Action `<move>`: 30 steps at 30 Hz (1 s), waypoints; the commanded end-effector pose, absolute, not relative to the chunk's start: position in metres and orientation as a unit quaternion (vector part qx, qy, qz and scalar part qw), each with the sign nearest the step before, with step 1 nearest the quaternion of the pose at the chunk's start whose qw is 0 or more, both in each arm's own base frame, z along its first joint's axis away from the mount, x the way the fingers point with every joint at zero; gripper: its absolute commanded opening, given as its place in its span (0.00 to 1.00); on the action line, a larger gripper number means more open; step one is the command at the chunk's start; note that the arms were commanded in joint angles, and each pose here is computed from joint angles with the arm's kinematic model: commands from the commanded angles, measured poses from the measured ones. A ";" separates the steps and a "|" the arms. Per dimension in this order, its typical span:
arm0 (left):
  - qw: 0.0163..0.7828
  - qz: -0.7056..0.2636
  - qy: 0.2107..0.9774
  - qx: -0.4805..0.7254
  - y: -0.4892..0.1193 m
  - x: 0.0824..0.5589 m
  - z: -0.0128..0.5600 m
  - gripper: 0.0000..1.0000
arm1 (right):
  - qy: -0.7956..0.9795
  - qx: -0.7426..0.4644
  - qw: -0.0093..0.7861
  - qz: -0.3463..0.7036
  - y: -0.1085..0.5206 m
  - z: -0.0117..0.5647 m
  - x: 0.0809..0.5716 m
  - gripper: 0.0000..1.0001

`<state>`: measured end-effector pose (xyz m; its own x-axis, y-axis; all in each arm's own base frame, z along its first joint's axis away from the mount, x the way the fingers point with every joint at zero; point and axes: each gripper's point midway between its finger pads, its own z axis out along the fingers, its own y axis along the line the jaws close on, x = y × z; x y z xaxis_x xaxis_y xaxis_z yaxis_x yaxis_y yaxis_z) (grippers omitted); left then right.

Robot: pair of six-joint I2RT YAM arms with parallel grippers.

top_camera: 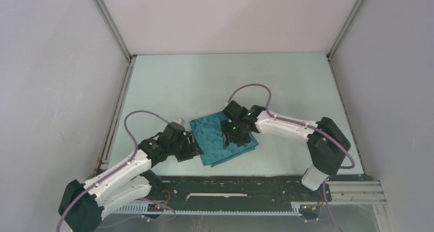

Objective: Fold the napkin into a case and place the utensils inside
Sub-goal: Smooth out the lower triangle-folded napkin at the center of the board.

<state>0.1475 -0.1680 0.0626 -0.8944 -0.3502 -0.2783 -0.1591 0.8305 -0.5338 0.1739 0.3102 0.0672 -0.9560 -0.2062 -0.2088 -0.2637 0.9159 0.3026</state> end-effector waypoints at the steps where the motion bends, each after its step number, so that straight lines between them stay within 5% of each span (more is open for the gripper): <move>1: 0.191 -0.288 0.936 -0.072 -0.202 0.143 0.079 0.63 | 0.973 -0.076 0.130 0.175 0.269 0.089 0.202 0.70; 6: 0.111 -0.290 0.942 -0.126 -0.221 0.130 0.056 0.52 | 0.968 -0.037 0.145 0.202 0.236 0.097 0.217 0.69; 13: -0.005 -0.328 0.902 -0.281 -0.242 0.114 0.029 0.54 | 0.965 -0.036 0.158 0.208 0.215 0.097 0.218 0.69; 17: -0.004 -0.327 0.878 -0.349 -0.238 0.114 0.023 0.59 | 0.961 -0.039 0.167 0.219 0.212 0.096 0.215 0.67; 30: 0.024 -0.300 0.807 -0.508 -0.217 0.128 0.017 0.51 | 0.949 -0.049 0.169 0.261 0.206 0.085 0.198 0.65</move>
<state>0.1193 -0.2230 0.0218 -0.5988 -0.7590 0.2556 -0.7380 0.3989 -0.5442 0.1911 0.2018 0.0745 -0.9586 0.0011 -0.2847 -0.1290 0.8898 0.4376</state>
